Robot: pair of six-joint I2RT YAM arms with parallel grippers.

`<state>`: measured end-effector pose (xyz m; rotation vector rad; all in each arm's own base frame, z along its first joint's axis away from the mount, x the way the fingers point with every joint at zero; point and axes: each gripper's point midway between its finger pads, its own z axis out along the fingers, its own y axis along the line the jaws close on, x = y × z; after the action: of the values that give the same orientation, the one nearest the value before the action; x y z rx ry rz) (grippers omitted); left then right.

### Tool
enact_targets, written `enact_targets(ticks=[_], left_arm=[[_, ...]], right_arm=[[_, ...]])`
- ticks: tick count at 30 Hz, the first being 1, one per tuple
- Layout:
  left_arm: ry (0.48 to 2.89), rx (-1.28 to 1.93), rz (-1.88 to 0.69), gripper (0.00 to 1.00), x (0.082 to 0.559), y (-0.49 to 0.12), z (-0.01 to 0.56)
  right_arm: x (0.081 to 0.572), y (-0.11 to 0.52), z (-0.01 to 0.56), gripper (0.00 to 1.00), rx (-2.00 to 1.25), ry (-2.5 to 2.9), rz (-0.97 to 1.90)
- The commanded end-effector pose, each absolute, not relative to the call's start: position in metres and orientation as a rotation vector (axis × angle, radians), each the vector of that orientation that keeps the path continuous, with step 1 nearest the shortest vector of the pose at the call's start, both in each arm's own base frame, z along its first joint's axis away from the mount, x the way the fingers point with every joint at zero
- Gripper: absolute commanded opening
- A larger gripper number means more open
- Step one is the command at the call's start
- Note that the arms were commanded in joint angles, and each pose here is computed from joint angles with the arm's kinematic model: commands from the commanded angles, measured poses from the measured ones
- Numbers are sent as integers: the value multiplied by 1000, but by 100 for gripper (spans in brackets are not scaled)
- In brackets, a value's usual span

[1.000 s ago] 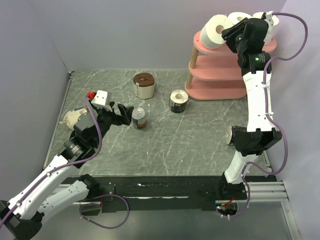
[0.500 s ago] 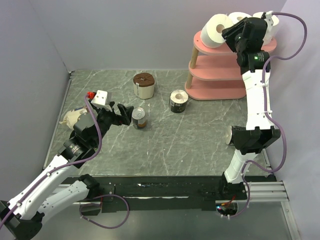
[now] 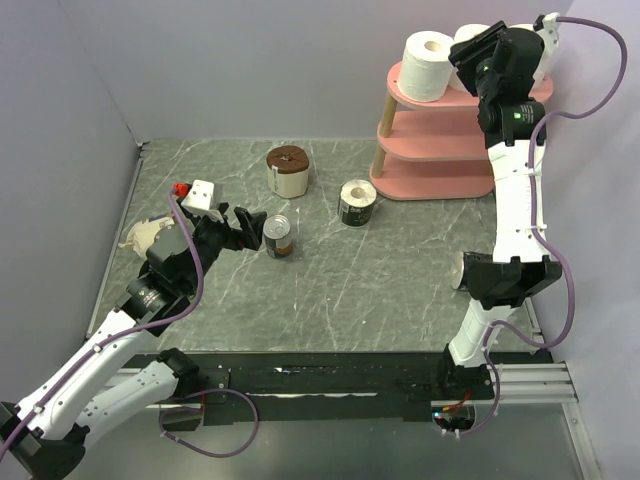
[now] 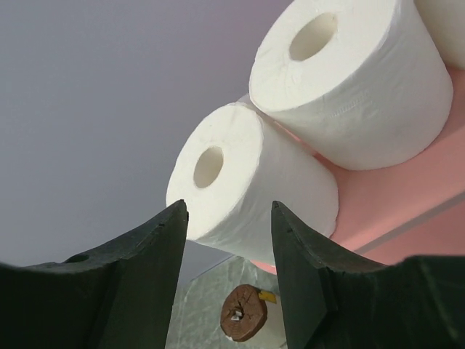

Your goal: Place and organize the paper towels onto the shelf

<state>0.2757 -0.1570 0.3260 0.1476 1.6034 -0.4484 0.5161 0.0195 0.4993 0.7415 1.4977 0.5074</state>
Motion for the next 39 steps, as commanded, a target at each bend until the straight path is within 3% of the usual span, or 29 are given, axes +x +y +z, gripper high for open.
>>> enact_targets(ticks=[1, 6, 15, 25, 39], left_arm=[[1552, 147, -475, 96, 276, -159, 343], [1550, 149, -476, 96, 275, -159, 343], [1552, 149, -480, 96, 276, -159, 343], [1547, 142, -473, 96, 275, -156, 344], [1557, 149, -467, 96, 276, -157, 341]], right_arm=[[512, 15, 528, 57, 721, 1413, 527], [497, 21, 541, 58, 618, 1417, 483], [482, 70, 522, 49, 322, 1497, 464], [507, 81, 493, 42, 317, 1553, 470], [525, 77, 489, 41, 335, 1540, 441]])
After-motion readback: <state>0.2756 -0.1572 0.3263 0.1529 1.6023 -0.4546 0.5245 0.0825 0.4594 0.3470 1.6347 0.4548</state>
